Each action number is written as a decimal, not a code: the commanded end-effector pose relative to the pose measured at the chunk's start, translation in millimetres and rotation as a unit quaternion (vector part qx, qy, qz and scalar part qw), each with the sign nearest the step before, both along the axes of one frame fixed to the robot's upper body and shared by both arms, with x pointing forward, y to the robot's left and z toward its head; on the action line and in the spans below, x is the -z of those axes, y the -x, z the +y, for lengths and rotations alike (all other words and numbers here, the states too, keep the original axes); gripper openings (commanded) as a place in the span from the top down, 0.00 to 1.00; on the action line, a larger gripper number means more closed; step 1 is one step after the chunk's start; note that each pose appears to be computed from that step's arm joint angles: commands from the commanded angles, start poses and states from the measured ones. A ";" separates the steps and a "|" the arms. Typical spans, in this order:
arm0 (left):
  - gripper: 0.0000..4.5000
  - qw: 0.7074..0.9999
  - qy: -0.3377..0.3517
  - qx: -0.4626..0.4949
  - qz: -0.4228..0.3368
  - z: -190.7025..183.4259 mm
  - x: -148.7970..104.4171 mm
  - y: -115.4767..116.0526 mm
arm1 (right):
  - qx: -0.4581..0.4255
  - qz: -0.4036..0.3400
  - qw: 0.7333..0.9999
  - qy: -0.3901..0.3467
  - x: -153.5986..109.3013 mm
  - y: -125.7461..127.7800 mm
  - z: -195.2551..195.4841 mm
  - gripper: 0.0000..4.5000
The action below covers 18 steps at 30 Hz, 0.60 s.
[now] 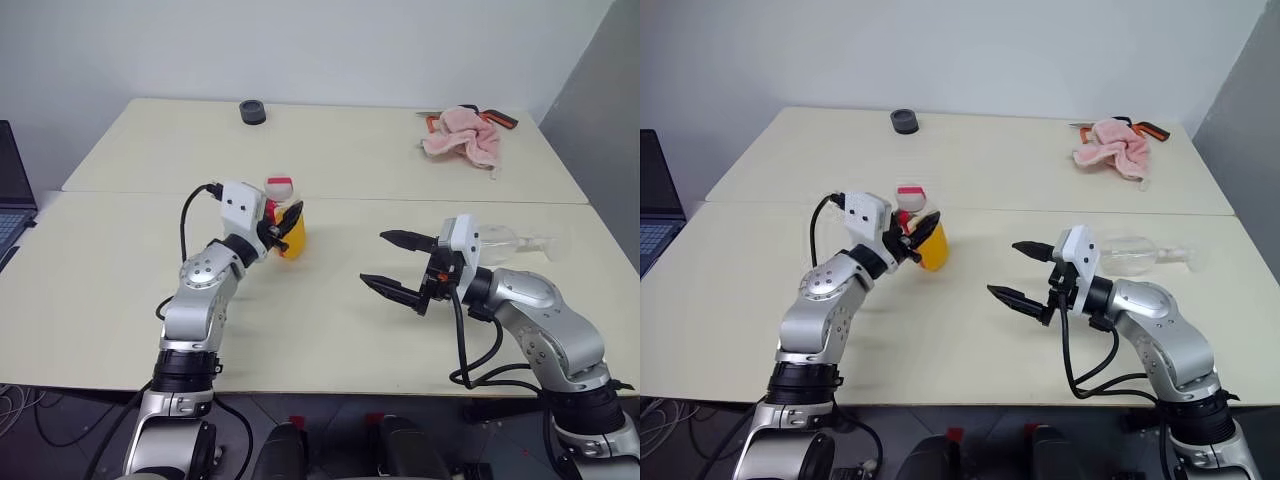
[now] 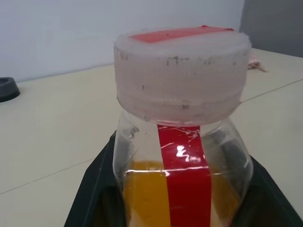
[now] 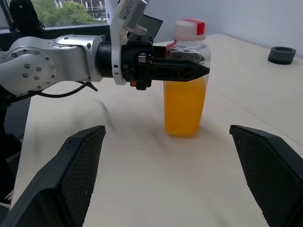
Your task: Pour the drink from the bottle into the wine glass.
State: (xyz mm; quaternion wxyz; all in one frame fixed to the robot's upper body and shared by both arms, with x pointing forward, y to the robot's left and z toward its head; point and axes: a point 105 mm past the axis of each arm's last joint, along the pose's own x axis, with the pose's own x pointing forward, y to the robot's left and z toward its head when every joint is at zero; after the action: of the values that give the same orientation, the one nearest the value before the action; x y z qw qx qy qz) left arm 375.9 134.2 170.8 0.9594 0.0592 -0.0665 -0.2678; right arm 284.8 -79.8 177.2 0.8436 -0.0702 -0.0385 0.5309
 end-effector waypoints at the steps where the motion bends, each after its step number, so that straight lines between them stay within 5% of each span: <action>1: 0.60 0.998 -0.003 0.054 -0.045 -17.8 -27.4 9.4 | -0.002 -0.034 0.999 -0.009 -19.3 5.4 -2.4 0.00; 18: 0.60 0.962 -0.036 0.268 -0.030 -76.5 -26.3 20.3 | 0.038 -0.030 0.999 0.003 -39.1 17.8 -5.0 0.00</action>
State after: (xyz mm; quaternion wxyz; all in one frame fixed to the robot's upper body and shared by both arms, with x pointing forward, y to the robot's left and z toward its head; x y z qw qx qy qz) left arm 359.3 67.5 175.7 0.8641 0.0716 -0.0552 -0.4951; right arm 272.6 -82.3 200.0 0.8604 -0.0816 -0.0348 0.5018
